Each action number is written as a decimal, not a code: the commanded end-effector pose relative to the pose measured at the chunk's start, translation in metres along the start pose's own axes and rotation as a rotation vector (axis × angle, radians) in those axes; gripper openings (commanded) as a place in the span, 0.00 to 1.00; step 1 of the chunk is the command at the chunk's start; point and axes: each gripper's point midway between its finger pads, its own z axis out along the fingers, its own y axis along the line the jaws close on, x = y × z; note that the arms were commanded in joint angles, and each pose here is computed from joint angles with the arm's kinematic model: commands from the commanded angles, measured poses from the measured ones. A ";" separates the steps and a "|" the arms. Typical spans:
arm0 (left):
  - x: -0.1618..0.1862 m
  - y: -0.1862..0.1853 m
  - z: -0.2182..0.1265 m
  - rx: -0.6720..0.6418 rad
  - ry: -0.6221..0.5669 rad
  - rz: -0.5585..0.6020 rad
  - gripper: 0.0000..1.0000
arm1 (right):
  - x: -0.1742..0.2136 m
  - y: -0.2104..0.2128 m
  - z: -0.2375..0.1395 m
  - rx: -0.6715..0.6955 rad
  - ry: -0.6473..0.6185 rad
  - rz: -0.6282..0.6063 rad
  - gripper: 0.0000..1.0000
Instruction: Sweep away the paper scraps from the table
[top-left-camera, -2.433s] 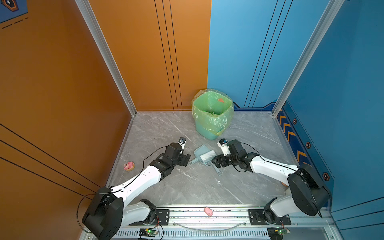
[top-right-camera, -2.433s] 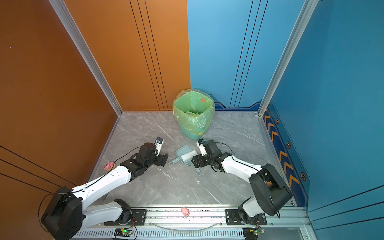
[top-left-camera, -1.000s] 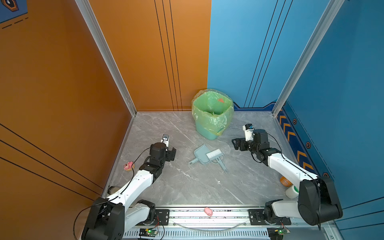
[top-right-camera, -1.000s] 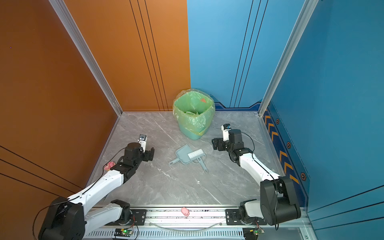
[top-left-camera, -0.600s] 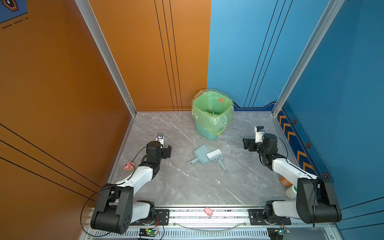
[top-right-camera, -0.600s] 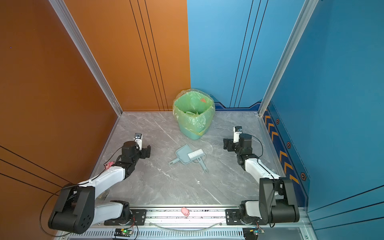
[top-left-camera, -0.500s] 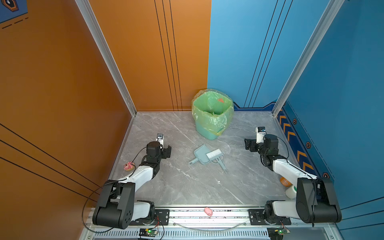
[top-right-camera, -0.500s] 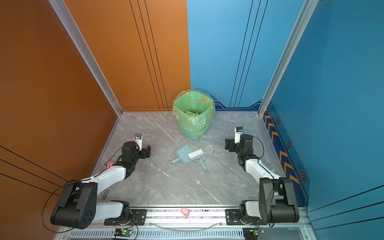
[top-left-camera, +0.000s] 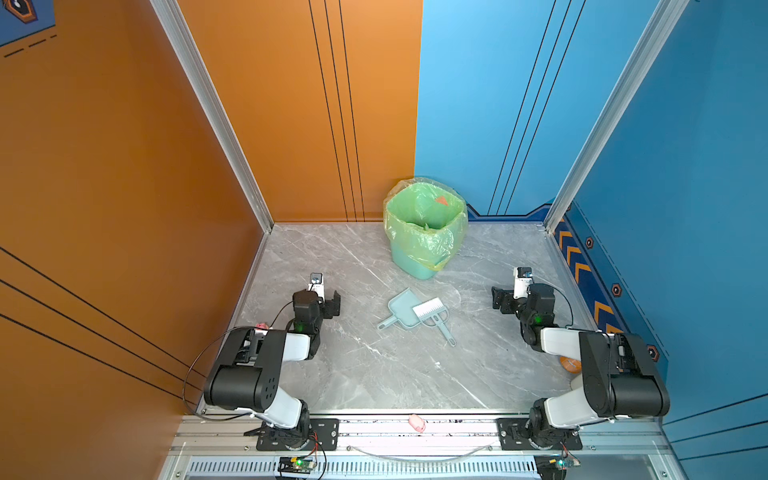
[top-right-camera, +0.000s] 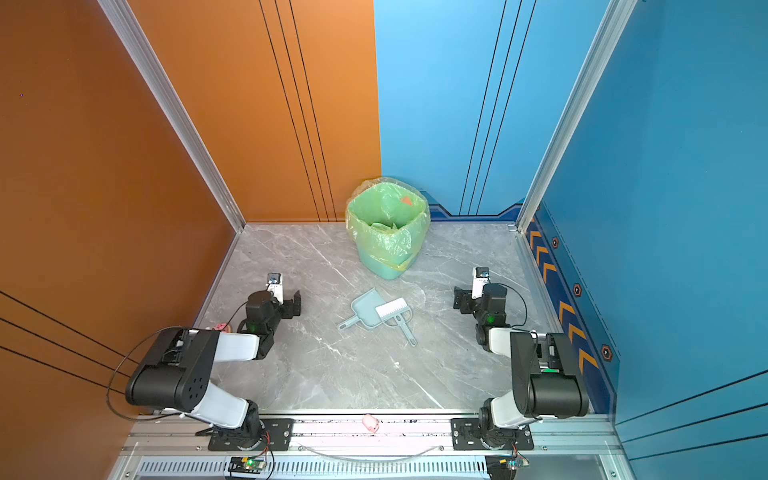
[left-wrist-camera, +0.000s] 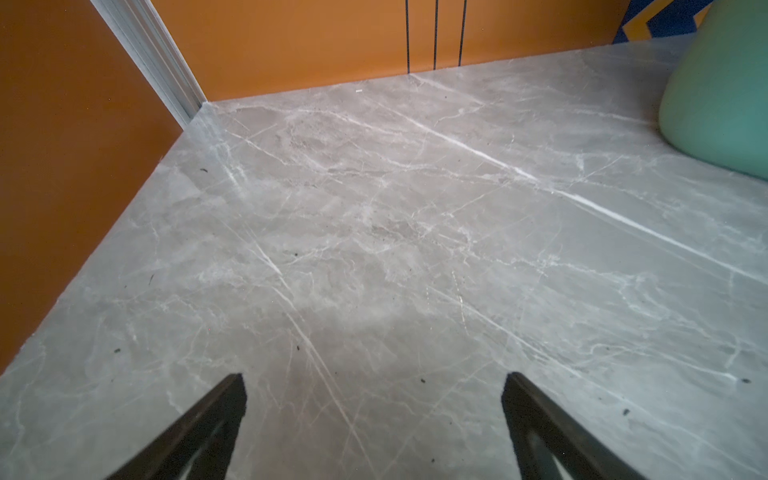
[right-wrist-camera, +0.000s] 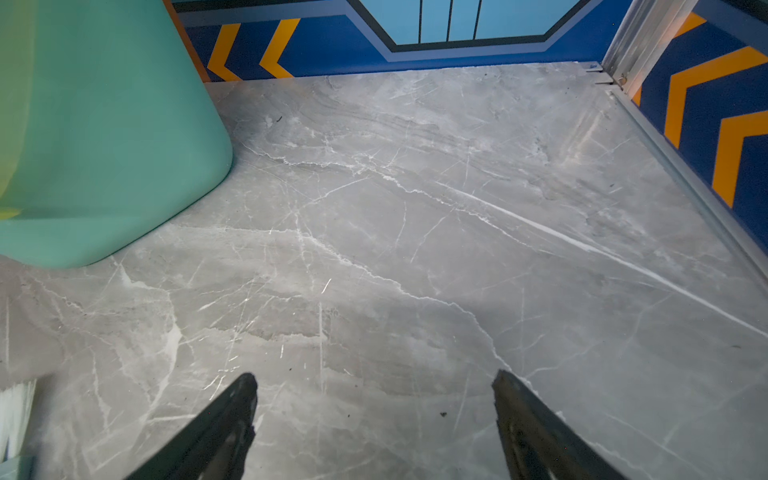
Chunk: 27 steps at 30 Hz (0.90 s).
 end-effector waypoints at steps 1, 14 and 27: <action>-0.021 0.008 -0.002 -0.036 -0.091 -0.041 0.98 | -0.012 -0.001 -0.001 0.015 -0.060 -0.003 0.90; -0.019 0.026 0.002 -0.123 -0.069 -0.090 0.98 | -0.003 -0.017 -0.002 0.157 -0.080 0.008 1.00; -0.020 0.022 0.000 -0.126 -0.071 -0.071 0.98 | -0.004 -0.016 -0.002 0.157 -0.084 0.005 1.00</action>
